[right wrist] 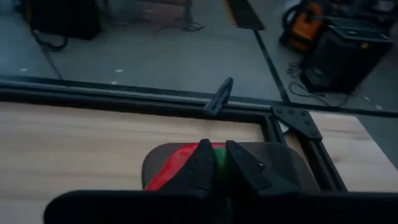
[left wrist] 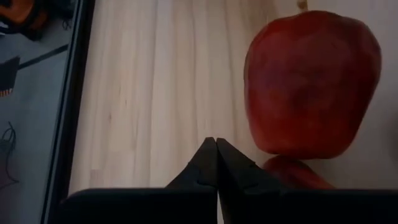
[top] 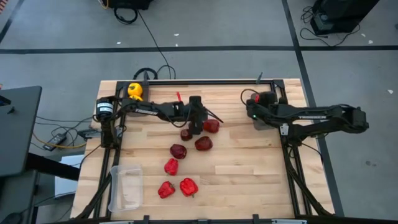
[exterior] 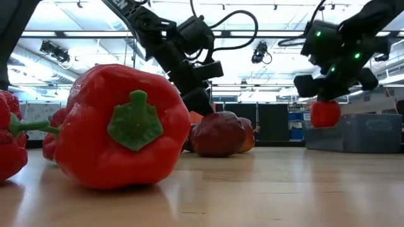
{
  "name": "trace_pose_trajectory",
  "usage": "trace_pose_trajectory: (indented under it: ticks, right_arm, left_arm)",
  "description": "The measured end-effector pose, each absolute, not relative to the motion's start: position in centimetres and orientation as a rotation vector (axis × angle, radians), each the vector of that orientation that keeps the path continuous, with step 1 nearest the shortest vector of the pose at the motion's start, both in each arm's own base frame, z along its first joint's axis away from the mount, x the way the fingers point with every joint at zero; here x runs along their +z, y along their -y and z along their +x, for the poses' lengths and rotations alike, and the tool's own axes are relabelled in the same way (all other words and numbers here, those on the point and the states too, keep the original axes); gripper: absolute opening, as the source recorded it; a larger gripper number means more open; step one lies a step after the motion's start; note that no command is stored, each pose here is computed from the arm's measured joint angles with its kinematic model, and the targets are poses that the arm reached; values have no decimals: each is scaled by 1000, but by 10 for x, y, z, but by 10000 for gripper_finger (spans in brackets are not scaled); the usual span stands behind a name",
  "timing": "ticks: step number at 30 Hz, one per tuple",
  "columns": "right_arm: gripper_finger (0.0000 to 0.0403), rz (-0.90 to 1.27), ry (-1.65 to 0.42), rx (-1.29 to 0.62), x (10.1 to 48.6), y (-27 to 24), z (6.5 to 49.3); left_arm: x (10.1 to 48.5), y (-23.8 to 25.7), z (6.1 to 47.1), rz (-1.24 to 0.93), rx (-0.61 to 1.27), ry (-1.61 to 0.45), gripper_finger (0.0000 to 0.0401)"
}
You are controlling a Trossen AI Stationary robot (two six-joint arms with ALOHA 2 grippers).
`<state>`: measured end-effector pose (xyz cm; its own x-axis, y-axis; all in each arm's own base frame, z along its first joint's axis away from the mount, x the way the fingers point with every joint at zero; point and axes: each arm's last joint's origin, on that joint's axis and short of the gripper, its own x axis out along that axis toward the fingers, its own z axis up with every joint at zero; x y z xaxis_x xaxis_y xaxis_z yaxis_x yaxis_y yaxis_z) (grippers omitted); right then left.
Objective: Sort produce into baskets
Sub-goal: Put the red bell pepper into the right black transparent bin
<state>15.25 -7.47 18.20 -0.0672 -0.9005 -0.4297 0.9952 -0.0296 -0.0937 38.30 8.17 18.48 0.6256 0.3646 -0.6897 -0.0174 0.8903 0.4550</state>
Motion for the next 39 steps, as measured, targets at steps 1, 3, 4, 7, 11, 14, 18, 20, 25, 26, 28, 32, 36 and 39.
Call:
trace_pose_trajectory:
  ticks: [1,3,4,7,11,14,18,20,25,26,28,32,36,39]
  right_arm:
    - [31,287,-419,-1605,179,77,154]
    - [31,291,-413,-1621,175,81,158]
    - [31,299,-400,-1629,173,83,160]
    - [31,314,-382,-1647,166,90,166]
    - [31,340,-414,-1692,153,97,169]
    - [31,362,-424,-1717,144,100,170]
    - [31,384,-395,-1721,140,102,174]
    - [31,393,-374,-1718,138,103,177]
    - [44,395,-322,-1728,134,107,183]
    - [45,397,-310,-1730,133,108,184]
    - [44,396,-297,-1726,132,110,187]
    - [45,385,-287,-1723,133,112,188]
    - [66,388,-291,-1713,136,112,188]
    - [89,368,-313,-1700,138,112,187]
  left_arm:
    - [185,-84,383,432,227,-871,0]
    - [185,-89,382,440,213,-867,0]
    - [186,-92,382,445,210,-864,0]
    - [187,-98,382,435,192,-841,0]
    - [186,-106,379,420,187,-848,0]
    - [185,-111,377,413,197,-859,0]
    - [186,-117,375,440,198,-864,0]
    - [186,-120,375,451,201,-859,0]
    - [187,-124,375,439,188,-832,0]
    - [188,-124,375,437,186,-827,0]
    - [188,-124,375,432,175,-820,0]
    - [188,-125,375,430,172,-820,0]
    - [187,-124,375,429,170,-826,1]
    - [187,-125,375,428,172,-823,1]
